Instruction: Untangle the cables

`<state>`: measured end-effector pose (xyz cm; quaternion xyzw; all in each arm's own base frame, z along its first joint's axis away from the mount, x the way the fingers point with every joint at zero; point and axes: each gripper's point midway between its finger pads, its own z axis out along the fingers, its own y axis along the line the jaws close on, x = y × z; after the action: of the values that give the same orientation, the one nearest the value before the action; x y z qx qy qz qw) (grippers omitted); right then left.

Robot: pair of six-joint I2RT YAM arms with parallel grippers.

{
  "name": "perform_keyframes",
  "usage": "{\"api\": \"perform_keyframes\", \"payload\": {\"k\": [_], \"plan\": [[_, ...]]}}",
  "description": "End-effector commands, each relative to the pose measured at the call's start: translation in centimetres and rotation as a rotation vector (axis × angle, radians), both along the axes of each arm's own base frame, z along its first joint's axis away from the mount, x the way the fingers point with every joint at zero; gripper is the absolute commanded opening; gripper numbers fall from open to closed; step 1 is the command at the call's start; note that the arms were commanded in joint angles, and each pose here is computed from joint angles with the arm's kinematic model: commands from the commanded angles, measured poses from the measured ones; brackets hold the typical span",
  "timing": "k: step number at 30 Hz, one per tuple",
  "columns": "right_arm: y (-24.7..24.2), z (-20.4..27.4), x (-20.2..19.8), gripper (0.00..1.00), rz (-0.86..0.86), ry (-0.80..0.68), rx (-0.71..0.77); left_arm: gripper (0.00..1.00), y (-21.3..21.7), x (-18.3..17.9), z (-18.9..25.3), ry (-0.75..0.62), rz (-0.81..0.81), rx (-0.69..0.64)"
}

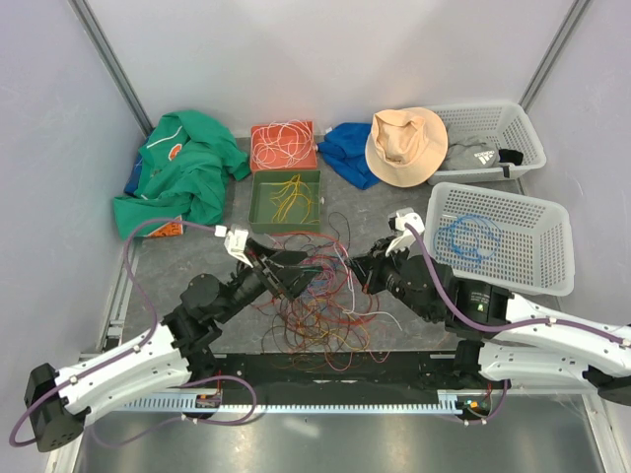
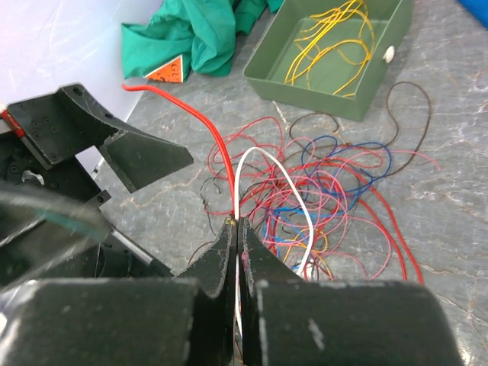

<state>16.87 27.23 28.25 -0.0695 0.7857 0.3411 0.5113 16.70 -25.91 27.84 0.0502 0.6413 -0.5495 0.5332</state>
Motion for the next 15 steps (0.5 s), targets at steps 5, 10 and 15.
{"api": "perform_keyframes", "payload": {"k": [5, 10, 15], "plan": [[0.6, 2.4, -0.4, 0.0, 0.029, -0.013, 0.065, 0.77, -2.8, -3.4, 4.0, -0.253, -0.234, -0.074], [-0.8, 2.3, 0.4, 0.0, -0.043, -0.028, 0.066, 0.63, -3.9, -4.7, 3.7, -0.259, -0.332, -0.095], [-2.2, 1.7, 2.1, 0.0, -0.172, -0.056, 0.026, 0.52, -5.4, -6.7, 1.6, -0.245, -0.455, -0.054]]}}
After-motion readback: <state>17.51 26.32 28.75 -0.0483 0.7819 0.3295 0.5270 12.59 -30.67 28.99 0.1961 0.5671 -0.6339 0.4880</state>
